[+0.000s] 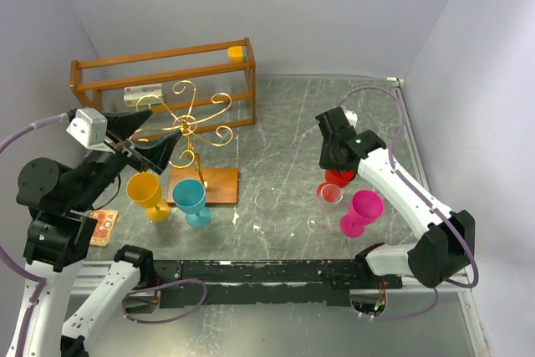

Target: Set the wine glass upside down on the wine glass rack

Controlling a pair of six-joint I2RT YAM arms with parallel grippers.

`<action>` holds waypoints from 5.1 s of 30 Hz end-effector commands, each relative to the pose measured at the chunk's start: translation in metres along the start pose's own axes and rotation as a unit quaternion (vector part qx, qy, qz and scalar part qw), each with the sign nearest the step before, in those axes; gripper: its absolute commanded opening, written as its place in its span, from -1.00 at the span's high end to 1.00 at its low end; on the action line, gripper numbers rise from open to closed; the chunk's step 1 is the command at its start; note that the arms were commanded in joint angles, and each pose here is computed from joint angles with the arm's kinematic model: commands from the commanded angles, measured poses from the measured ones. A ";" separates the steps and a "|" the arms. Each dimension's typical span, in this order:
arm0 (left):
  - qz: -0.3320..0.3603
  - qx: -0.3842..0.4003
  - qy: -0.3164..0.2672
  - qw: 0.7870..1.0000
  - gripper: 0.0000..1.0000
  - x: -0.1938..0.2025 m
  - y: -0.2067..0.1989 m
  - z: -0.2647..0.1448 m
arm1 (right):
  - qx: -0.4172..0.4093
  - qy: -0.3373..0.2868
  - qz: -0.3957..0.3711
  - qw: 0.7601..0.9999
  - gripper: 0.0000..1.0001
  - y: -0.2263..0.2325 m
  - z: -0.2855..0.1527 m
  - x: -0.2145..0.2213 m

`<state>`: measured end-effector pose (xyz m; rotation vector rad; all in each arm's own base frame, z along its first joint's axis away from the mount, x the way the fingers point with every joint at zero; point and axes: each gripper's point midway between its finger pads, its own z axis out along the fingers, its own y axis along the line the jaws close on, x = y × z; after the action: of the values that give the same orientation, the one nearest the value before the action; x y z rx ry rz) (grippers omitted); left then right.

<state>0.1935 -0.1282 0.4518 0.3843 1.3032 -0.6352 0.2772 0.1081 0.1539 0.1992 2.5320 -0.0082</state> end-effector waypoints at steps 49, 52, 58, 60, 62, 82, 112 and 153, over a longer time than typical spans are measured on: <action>-0.424 0.104 -0.040 0.899 -0.96 -0.028 -0.122 0.176 | -0.544 -0.503 0.167 0.650 1.00 0.059 -0.329 -0.146; -0.438 0.086 -0.047 0.894 -0.98 -0.024 -0.129 0.187 | -0.559 -0.499 0.166 0.641 1.00 0.062 -0.336 -0.145; -0.468 0.052 -0.049 0.881 -0.92 -0.010 -0.124 0.192 | -0.574 -0.496 0.162 0.632 1.00 0.065 -0.342 -0.143; -0.472 0.042 -0.053 0.879 -0.81 -0.007 -0.120 0.192 | -0.576 -0.495 0.159 0.631 1.00 0.066 -0.343 -0.142; -0.475 0.038 -0.055 0.877 -0.63 -0.007 -0.119 0.191 | -0.581 -0.493 0.158 0.628 1.00 0.066 -0.343 -0.141; -0.482 0.015 -0.078 0.872 0.08 -0.004 -0.107 0.191 | -0.664 -0.446 0.077 0.595 1.00 0.096 -0.354 -0.110; -0.447 0.069 -0.171 0.875 0.86 -0.047 -0.103 0.168 | -0.679 -0.371 0.022 0.634 1.00 0.116 -0.322 -0.077; -0.045 0.062 -0.132 0.988 0.86 -0.022 -0.098 0.166 | -0.550 -0.330 0.034 0.766 -0.38 0.107 -0.318 -0.121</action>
<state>0.2713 -0.2976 0.5055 0.2139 1.1319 -0.8403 0.1990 0.2054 0.4804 -0.2611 1.3779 1.1381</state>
